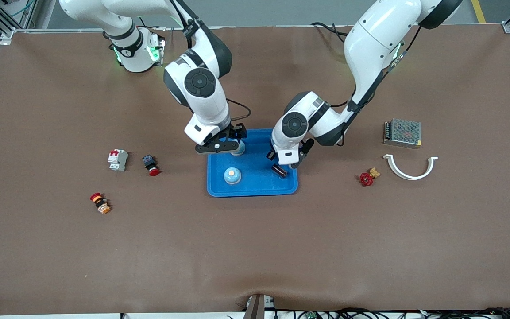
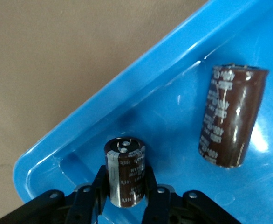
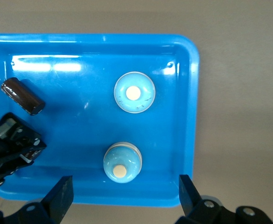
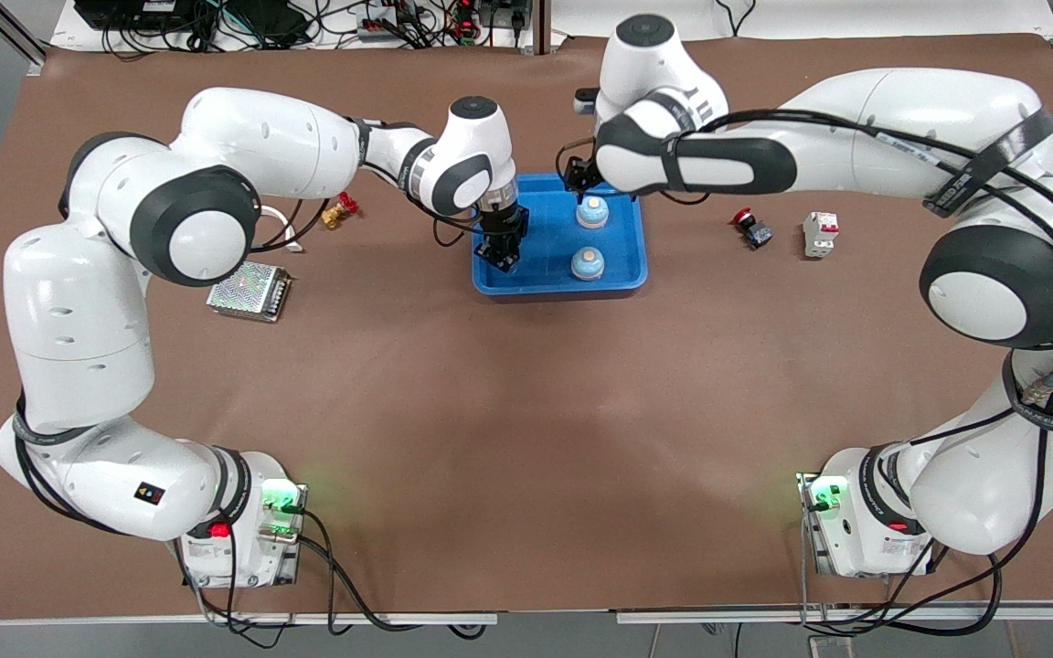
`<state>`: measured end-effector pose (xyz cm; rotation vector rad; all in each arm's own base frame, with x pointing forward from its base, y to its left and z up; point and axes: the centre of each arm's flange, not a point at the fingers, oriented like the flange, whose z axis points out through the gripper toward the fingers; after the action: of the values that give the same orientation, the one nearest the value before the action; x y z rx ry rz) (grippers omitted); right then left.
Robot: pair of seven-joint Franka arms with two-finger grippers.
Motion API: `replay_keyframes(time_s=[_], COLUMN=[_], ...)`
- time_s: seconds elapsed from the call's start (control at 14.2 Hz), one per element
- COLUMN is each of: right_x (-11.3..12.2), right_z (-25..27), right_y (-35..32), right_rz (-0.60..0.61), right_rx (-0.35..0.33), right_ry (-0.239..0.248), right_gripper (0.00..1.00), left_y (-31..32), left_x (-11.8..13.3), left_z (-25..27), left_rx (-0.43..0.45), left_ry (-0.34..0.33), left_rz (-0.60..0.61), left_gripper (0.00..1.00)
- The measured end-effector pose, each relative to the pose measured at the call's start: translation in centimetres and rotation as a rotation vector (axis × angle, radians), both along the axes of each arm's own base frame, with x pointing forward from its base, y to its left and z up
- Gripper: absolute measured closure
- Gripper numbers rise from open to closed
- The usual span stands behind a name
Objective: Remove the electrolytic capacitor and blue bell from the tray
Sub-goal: 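Carry the capacitor with the left gripper beside the white arch and release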
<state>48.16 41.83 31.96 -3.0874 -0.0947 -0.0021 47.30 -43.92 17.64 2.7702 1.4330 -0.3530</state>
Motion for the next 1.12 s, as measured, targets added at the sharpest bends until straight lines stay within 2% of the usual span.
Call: replay_keyframes(time_s=[0.21,0.63,1.12], right_x=[-1.1,-2.7,-3.3], right_z=[-3.1,-7.5,-10.8], right_y=[0.0,1.7,2.3], right_rz=[0.009,0.021,0.036], right_rx=[0.005,0.01,0.008], right_ry=[-0.005,-0.004,-0.004], right_gripper=[0.0,0.0,0.0], left_y=[0.5,4.8,18.3], left_x=[1.0,3.6,9.1], left_z=[1.7,11.4,15.4], left_rx=[0.013,0.073,0.069], left_ry=[-0.003,-0.01,0.047], left_rz=[0.007,-0.072,-0.239], left_gripper=[0.66,0.66,0.66])
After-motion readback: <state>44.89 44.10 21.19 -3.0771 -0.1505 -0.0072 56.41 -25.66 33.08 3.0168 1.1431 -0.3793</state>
